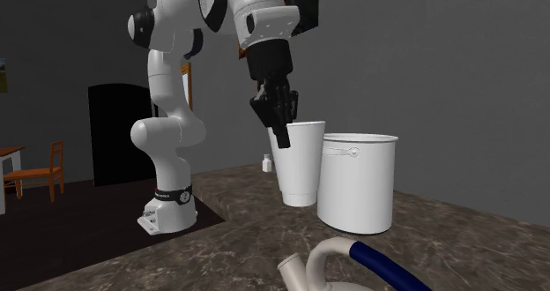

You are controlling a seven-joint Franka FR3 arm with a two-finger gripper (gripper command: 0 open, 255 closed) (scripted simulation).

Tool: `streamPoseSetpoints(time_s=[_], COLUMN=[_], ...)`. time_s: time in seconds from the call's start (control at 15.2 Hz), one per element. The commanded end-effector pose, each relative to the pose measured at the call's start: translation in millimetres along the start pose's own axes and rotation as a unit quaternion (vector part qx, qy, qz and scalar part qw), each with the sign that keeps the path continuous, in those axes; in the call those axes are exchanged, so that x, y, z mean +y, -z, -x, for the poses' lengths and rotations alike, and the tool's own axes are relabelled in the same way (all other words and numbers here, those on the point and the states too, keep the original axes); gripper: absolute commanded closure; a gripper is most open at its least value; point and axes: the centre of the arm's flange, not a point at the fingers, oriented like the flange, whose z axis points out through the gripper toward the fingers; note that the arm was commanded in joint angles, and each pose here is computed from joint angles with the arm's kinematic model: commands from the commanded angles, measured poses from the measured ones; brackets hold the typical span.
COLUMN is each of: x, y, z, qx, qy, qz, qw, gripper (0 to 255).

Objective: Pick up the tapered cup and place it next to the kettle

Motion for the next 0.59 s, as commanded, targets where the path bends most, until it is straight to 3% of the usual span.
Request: streamPoseSetpoints(time_s=[0.0,0.53], x=[2,8], y=[-10,-52], z=[1,7], qx=[0.000,0.000], qy=[0.000,0.000], qz=[0.000,0.000], qw=[1.0000,1.0000], gripper=[255,255])
